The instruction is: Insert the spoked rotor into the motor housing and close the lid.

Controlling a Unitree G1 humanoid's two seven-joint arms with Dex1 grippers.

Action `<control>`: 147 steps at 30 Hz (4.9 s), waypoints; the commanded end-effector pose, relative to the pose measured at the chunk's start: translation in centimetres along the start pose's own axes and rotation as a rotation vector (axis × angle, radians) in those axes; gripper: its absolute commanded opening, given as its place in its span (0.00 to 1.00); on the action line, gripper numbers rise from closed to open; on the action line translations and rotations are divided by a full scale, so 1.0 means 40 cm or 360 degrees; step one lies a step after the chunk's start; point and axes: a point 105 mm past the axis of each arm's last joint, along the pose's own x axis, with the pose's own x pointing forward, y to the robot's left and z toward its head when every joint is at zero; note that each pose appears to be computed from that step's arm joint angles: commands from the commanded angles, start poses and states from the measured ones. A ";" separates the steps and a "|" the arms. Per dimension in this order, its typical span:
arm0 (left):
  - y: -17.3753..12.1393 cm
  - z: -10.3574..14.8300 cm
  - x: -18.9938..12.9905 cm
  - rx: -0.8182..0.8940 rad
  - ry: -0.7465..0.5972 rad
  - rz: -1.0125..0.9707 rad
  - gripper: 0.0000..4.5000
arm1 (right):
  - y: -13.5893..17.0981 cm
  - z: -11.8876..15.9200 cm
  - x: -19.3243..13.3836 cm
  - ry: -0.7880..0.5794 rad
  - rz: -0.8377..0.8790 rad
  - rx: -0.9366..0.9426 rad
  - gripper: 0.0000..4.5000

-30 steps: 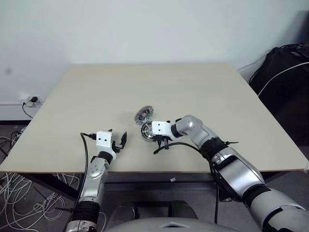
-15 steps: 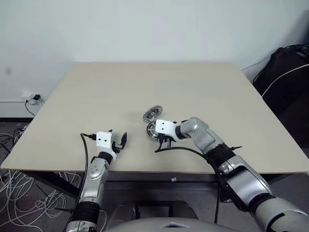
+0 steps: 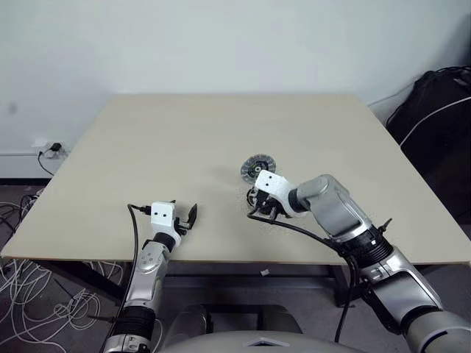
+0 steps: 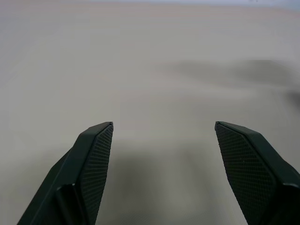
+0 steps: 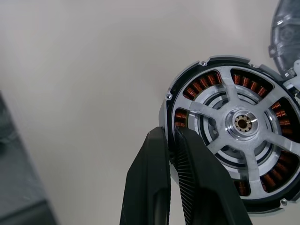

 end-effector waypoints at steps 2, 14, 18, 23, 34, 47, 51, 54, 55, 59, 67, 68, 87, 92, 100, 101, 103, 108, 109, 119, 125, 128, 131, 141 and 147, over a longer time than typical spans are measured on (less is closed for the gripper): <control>-0.006 0.022 0.014 0.0000 -0.0046 -0.0024 0.82 | 0.003 0.059 -0.030 -0.0096 -0.0059 0.0122 0.00; 0.000 0.014 0.005 -0.0007 -0.0030 -0.0006 0.82 | 0.032 0.096 0.023 -0.0118 -0.0041 0.0333 0.00; -0.001 0.013 0.003 -0.0007 -0.0026 -0.0007 0.82 | 0.034 0.117 0.040 -0.0132 -0.0047 0.0415 0.00; 0.000 0.012 0.001 -0.0006 -0.0021 -0.0008 0.82 | 0.041 0.113 0.055 -0.0113 -0.0042 0.0414 0.00; 0.003 0.009 0.004 -0.0005 -0.0008 -0.0022 0.82 | 0.069 0.140 0.044 -0.0206 0.0079 0.0458 0.62; 0.001 0.005 0.009 -0.0009 0.0000 -0.0034 0.82 | 0.086 0.156 -0.014 -0.0485 0.0240 -0.0613 0.68; 0.001 0.004 0.009 -0.0015 -0.0002 -0.0029 0.82 | 0.047 0.105 0.004 -0.0332 0.0201 -0.0936 0.68; 0.002 0.004 0.009 -0.0018 -0.0003 -0.0026 0.82 | 0.023 0.087 0.014 -0.0257 0.0186 -0.1075 0.68; 0.002 0.004 0.008 -0.0019 -0.0003 -0.0024 0.82 | 0.019 0.079 0.017 -0.0234 0.0187 -0.1132 0.68; 0.003 0.004 0.008 -0.0021 -0.0004 -0.0020 0.82 | 0.002 0.065 0.030 -0.0198 0.0163 -0.1324 0.68; 0.006 0.003 0.007 -0.0032 0.0000 -0.0008 0.82 | -0.025 0.042 0.031 -0.0122 0.0200 -0.1600 0.68; 0.006 0.002 0.007 -0.0033 0.0000 -0.0006 0.82 | -0.027 0.038 0.030 -0.0111 0.0213 -0.1623 0.68; 0.005 0.000 0.007 -0.0039 0.0002 -0.0006 0.82 | -0.012 -0.028 0.035 -0.0019 0.0349 -0.1624 0.68; 0.004 0.000 0.006 -0.0039 0.0002 -0.0007 0.82 | -0.027 -0.018 0.041 -0.0005 0.0332 -0.1605 0.68; 0.004 0.001 0.004 -0.0049 -0.0004 0.0009 0.82 | -0.047 -0.015 0.043 0.0027 0.0324 -0.1586 0.48; 0.004 0.001 0.004 -0.0050 -0.0005 0.0010 0.82 | -0.049 -0.016 0.043 0.0030 0.0322 -0.1585 0.42; 0.005 0.001 0.003 -0.0052 -0.0005 0.0013 0.82 | -0.052 -0.019 0.043 0.0034 0.0320 -0.1580 0.26; 0.005 0.001 0.003 -0.0056 -0.0006 0.0015 0.82 | -0.055 -0.025 0.042 0.0033 0.0316 -0.1575 0.03; 0.006 0.001 0.003 -0.0057 -0.0006 0.0015 0.82 | -0.055 -0.025 0.043 0.0031 0.0314 -0.1574 0.03; 0.006 -0.001 0.001 -0.0061 -0.0001 0.0014 0.82 | -0.037 0.027 0.033 -0.0149 0.0231 -0.1101 0.03; 0.002 -0.005 0.001 -0.0072 0.0006 0.0008 0.82 | -0.053 0.065 -0.004 -0.0160 0.0046 -0.0823 0.03; -0.002 -0.006 0.003 -0.0078 0.0010 -0.0002 0.82 | -0.053 0.076 -0.024 -0.0146 -0.0011 -0.0693 0.03; -0.005 -0.007 0.005 -0.0081 0.0012 -0.0010 0.82 | -0.051 0.074 -0.041 -0.0107 -0.0046 -0.0560 0.03; -0.009 -0.010 0.006 -0.0097 0.0021 -0.0021 0.82 | -0.032 0.053 -0.104 0.0012 0.0004 -0.0211 0.03; -0.011 -0.014 0.005 -0.0106 0.0026 -0.0024 0.82 | 0.003 0.046 -0.109 0.0061 0.0109 -0.0051 0.03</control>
